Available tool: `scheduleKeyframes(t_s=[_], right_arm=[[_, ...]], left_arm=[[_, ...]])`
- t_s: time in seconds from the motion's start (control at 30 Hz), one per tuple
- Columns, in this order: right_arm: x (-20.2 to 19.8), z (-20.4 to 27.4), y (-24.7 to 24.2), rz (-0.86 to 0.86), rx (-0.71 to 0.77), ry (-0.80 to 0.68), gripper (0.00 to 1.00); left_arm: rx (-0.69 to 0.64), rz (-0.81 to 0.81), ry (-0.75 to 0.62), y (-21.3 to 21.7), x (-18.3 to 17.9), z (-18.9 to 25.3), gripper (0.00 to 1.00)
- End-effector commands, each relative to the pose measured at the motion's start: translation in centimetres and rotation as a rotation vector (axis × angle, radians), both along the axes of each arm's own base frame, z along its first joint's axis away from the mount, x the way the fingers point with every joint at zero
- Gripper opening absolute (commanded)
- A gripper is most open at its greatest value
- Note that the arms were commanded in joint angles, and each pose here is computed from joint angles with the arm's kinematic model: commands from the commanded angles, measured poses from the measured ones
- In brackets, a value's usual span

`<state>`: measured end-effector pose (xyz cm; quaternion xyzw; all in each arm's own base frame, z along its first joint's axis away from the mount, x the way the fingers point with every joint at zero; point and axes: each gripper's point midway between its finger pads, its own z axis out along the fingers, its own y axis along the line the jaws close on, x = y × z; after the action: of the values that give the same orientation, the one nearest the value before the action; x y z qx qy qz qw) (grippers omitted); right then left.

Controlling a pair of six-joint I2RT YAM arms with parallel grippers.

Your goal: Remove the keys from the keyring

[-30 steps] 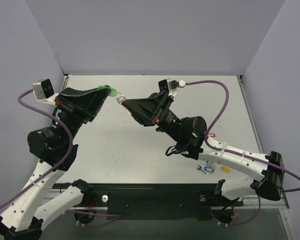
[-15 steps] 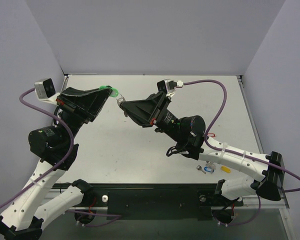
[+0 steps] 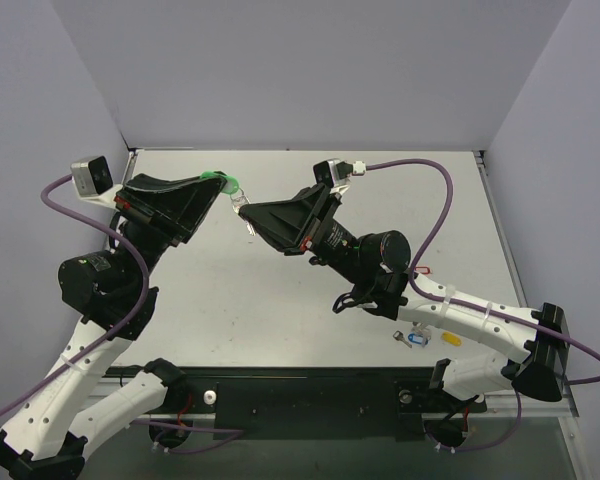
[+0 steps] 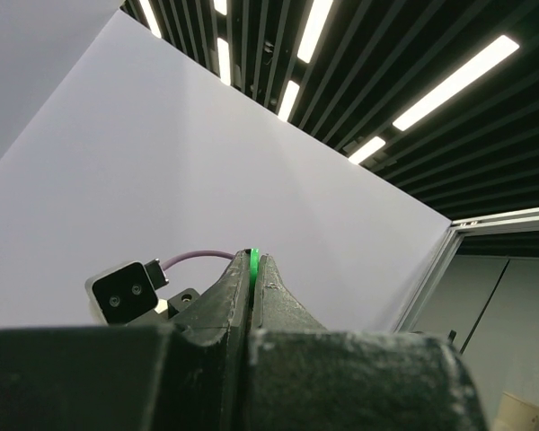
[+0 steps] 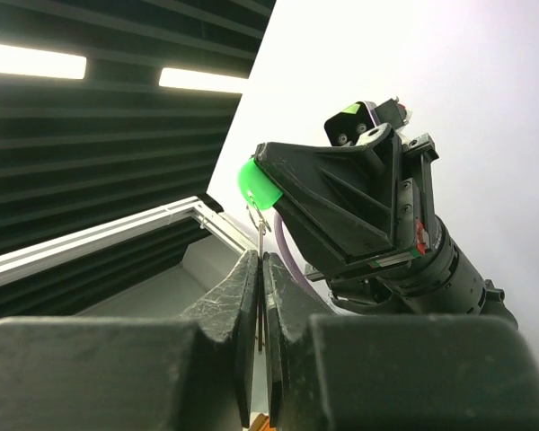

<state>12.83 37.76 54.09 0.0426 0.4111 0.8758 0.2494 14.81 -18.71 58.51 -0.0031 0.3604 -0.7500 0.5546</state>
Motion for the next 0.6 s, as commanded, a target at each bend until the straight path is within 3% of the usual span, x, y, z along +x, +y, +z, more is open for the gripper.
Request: scheduleKeyframes(t_s=[0.0,0.1,0.17,0.2,0.23,0.27,0.3,0.57], right_arm=[[-2.0,3.4,-2.4,0.014,0.098,-0.081,0.00],[-1.9,2.5,-1.7,0.017,0.033,-0.073,0.00],[-1.9,1.7,-1.3,0.009,-0.027,-0.078,0.00],[-1.8,0.9,-1.0,-0.005,-0.078,-0.079,0.00],[-2.0,0.7,-1.0,-0.005,-0.101,-0.088,0.00],[-2.1,0.5,-1.1,-0.011,-0.130,-0.096,0.00],[-2.3,0.4,-1.0,-0.008,-0.153,-0.106,0.00],[-3.5,-4.6,-2.6,-0.065,-0.566,-0.211,0.00]], left_arm=[[0.007,-0.004,-0.054,0.2,-1.2,0.4,0.00],[0.037,0.020,-0.047,0.4,-1.5,-0.1,0.00],[0.063,0.046,-0.032,0.7,-1.6,-0.6,0.12],[0.079,0.058,-0.015,0.7,-1.4,-1.0,0.30],[0.092,0.077,-0.029,0.9,-1.8,-1.1,0.41],[0.120,0.084,-0.008,0.8,-1.5,-1.7,0.61],[0.133,0.108,-0.025,1.2,-2.0,-1.6,0.72],[0.328,0.238,0.012,2.5,-2.8,-4.2,0.77]])
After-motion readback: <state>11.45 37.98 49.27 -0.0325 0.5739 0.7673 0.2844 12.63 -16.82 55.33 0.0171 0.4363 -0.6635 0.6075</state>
